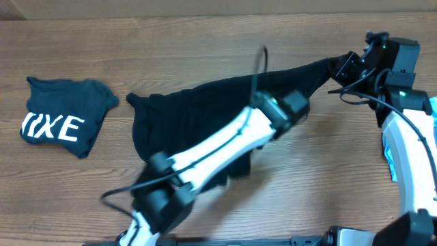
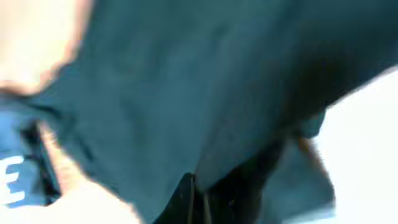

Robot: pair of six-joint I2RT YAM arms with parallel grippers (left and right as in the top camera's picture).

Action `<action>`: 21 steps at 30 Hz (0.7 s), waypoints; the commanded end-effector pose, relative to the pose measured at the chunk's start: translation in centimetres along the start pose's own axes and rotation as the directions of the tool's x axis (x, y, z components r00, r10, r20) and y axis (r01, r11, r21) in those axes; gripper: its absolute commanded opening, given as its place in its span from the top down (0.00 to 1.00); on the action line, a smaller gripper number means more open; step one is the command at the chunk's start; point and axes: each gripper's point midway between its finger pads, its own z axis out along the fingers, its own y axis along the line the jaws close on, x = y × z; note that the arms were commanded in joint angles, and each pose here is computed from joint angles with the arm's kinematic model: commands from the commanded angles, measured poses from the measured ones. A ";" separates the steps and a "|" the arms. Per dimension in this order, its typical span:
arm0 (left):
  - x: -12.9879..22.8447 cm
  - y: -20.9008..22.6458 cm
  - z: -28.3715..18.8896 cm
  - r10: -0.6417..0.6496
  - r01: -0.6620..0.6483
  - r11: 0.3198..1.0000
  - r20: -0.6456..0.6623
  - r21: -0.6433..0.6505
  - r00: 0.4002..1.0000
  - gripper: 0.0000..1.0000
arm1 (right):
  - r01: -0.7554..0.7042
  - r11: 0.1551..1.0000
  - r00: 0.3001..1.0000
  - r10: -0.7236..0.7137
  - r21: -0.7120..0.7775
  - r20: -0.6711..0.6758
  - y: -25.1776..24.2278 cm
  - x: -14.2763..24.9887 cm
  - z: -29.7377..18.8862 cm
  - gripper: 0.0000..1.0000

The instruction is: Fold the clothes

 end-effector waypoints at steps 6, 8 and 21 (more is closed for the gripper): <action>2.3 20.8 -17.8 -0.361 0.366 0.929 0.377 0.061 0.853 0.92 | 0.069 0.996 0.986 -0.076 0.054 0.146 3.2 -1.9 -8.2 0.96; 3.9 23.8 -20.8 -0.380 0.384 0.919 0.459 0.088 0.803 0.91 | 0.066 0.996 0.988 -0.074 0.057 0.138 3.6 -1.6 -9.2 0.96; 9.5 26.5 -31.2 -0.402 0.235 0.914 0.676 0.330 0.617 0.81 | 0.232 0.972 0.941 -0.218 -0.025 0.260 11.0 -1.0 -21.7 0.96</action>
